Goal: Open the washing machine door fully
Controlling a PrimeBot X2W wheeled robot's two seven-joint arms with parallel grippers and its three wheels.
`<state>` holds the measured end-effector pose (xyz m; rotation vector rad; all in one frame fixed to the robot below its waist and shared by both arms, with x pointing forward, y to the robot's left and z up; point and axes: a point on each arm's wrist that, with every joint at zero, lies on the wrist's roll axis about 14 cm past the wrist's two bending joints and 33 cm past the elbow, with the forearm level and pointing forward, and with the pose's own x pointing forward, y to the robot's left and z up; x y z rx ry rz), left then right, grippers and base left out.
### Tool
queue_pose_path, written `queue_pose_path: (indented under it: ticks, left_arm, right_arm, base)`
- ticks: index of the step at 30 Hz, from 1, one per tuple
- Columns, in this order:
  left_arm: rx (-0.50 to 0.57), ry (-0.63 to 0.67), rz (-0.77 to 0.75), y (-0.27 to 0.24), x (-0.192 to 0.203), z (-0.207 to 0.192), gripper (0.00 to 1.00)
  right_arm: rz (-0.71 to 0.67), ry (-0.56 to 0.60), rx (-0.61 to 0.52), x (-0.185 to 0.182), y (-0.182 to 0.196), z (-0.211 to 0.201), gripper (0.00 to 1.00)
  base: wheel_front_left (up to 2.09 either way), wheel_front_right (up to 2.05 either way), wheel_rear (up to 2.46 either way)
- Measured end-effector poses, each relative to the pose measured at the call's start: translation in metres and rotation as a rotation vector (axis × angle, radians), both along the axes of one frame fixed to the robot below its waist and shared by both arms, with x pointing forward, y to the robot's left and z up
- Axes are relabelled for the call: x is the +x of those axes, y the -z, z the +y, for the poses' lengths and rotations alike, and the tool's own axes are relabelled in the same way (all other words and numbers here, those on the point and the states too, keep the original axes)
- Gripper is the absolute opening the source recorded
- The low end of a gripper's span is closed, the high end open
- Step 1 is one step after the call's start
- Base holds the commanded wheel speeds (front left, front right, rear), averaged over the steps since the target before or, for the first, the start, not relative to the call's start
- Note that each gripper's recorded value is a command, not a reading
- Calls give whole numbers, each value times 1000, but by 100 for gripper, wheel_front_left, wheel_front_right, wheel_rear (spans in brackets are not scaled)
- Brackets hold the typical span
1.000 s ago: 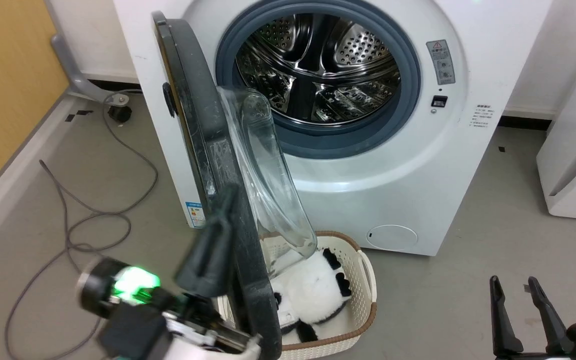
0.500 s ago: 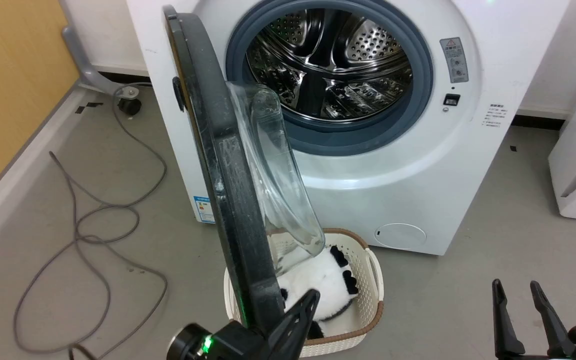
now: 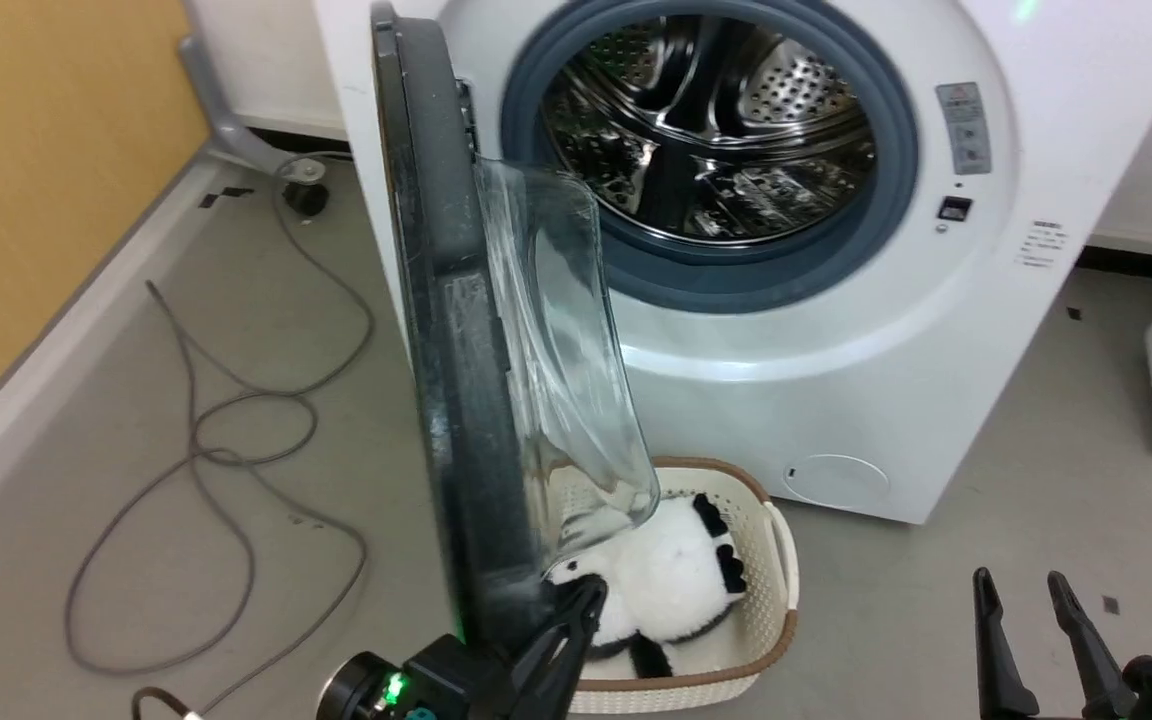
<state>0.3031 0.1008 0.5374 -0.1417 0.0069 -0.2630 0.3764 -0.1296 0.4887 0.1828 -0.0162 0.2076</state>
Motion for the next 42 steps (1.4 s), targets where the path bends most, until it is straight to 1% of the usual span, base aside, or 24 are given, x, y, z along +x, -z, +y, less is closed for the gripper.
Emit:
queue_pose_path:
  ticks: [5,14,21,28,33,42]
  left_arm:
    - [17,-79,2,4,-4,25,0]
    - [28,-267,-27,0,-18,79,0]
    - [38,-413,-16,3,-30,122,0]
    - [27,-558,-12,7,-33,165,0]
    - [52,-662,10,15,-31,204,0]
    - [109,-834,42,22,-28,275,0]
  right_arm:
    - [1,-46,5,3,0,16,100]
    - [5,-160,9,10,0,55,100]
    - [29,-239,12,13,8,83,100]
    - [56,-274,11,21,20,96,100]
    - [86,-308,7,28,35,106,100]
    - [157,-310,-22,42,68,94,100]
  base:
    - [0,0,0]
    - [0,0,0]
    - [0,0,0]
    - [0,0,0]
    - [0,0,0]
    - [0,0,0]
